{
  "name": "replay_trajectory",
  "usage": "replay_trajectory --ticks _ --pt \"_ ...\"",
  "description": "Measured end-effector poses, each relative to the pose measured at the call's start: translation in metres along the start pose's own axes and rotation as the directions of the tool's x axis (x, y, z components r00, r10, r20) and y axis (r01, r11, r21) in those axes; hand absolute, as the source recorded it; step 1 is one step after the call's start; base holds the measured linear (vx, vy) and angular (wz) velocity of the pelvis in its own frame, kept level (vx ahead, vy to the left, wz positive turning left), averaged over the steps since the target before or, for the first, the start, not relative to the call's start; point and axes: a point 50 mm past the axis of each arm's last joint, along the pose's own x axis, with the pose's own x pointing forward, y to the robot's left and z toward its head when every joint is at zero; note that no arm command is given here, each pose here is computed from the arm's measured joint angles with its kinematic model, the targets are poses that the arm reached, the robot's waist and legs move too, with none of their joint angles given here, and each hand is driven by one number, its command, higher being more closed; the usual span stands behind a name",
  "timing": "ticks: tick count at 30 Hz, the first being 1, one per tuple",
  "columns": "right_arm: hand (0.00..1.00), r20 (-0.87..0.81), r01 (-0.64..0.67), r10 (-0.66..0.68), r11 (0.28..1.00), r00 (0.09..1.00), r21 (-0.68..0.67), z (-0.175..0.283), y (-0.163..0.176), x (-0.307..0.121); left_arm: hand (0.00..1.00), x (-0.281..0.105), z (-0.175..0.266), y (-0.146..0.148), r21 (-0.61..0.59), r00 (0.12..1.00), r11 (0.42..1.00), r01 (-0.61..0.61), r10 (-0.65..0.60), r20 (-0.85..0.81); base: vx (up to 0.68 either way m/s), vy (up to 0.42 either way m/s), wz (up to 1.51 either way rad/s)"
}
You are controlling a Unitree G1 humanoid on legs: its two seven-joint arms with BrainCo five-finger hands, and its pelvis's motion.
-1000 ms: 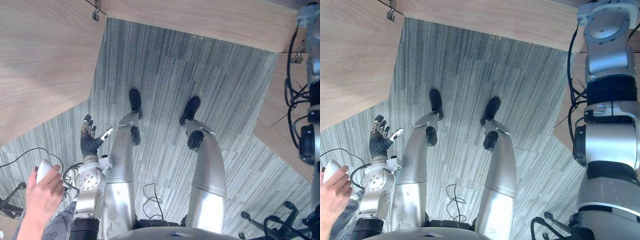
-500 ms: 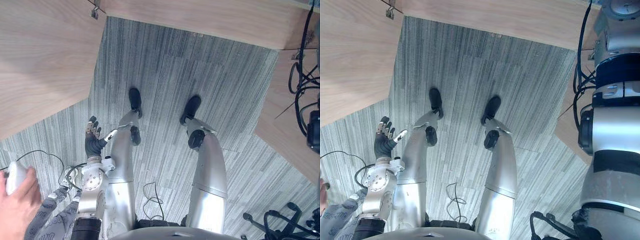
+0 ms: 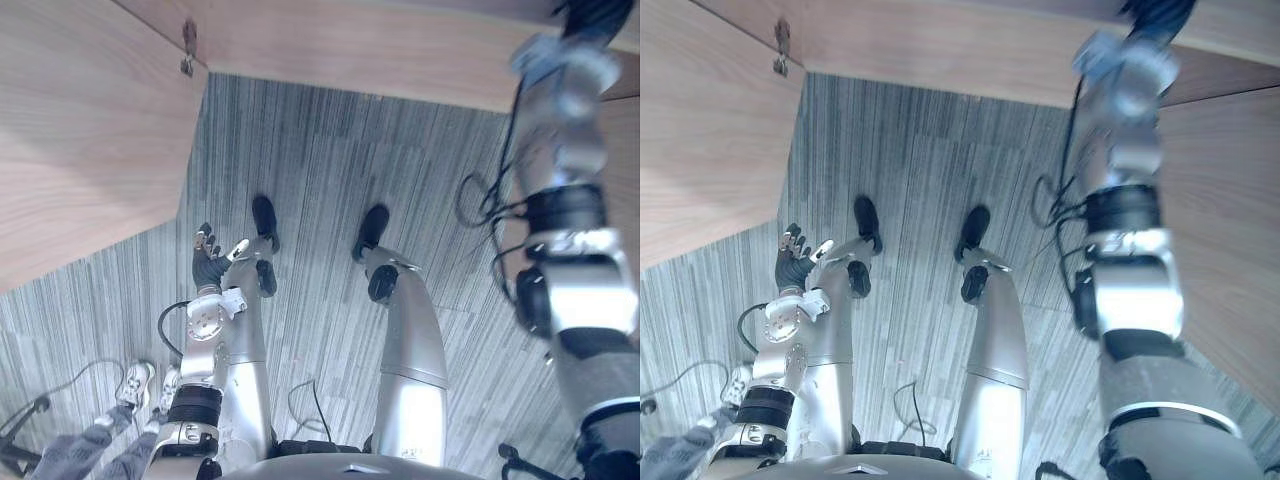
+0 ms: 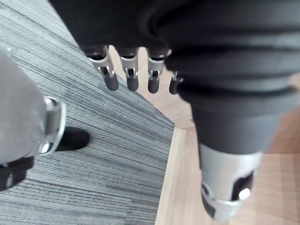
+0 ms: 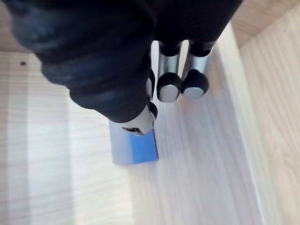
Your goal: Walk over to the cabinet, pick up the folder, carry it to the office cabinet, place the folder inside the office cabinet, then close the office cabinet door
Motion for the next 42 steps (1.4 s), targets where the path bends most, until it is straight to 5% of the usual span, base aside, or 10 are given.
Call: replay_trajectory --ticks 8,19,23,28,31,32,42 --pt "1.0 0.008 -0.089 0.09 0.975 0.996 0.203 -0.021 -0.002 -0.087 0.0 -0.001 -0.024 0.005 0.075 0.992 0.997 -0.001 0.01 -0.122 -0.02 -0.029 -0.15" --pt "1.0 -0.45 -0.179 0.253 0.963 0.856 0.202 -0.093 -0.02 -0.254 0.0 -0.046 -0.088 0.037 0.234 0.926 0.972 -0.01 0.098 -0.364 0.13 0.009 -0.2" --pt "1.0 -0.671 -0.201 0.165 0.979 0.723 0.023 -0.131 -0.053 -0.305 0.0 -0.067 -0.114 0.05 0.284 0.872 0.959 0.02 0.122 -0.474 0.16 0.014 -0.1" --pt "1.0 -0.895 -0.34 -0.082 0.907 0.438 -0.249 -0.176 -0.117 -0.369 0.0 -0.09 -0.139 0.07 0.358 0.791 0.931 0.07 0.167 -0.589 0.11 0.032 -0.03" --pt "1.0 -0.92 -0.383 -0.177 0.869 0.349 -0.313 -0.18 -0.142 -0.388 0.0 -0.099 -0.144 0.078 0.38 0.773 0.922 0.075 0.187 -0.606 0.06 0.047 -0.03" --pt "0.0 -0.924 -0.401 -0.211 0.854 0.318 -0.333 -0.181 -0.15 -0.394 0.0 -0.103 -0.146 0.081 0.385 0.764 0.92 0.075 0.196 -0.615 0.04 0.056 -0.11" --pt "0.0 -0.875 -0.396 -0.474 0.788 0.099 -0.472 -0.173 -0.202 -0.435 0.0 -0.139 -0.168 0.106 0.424 0.641 0.903 0.075 0.282 -0.714 -0.05 0.034 -0.16"
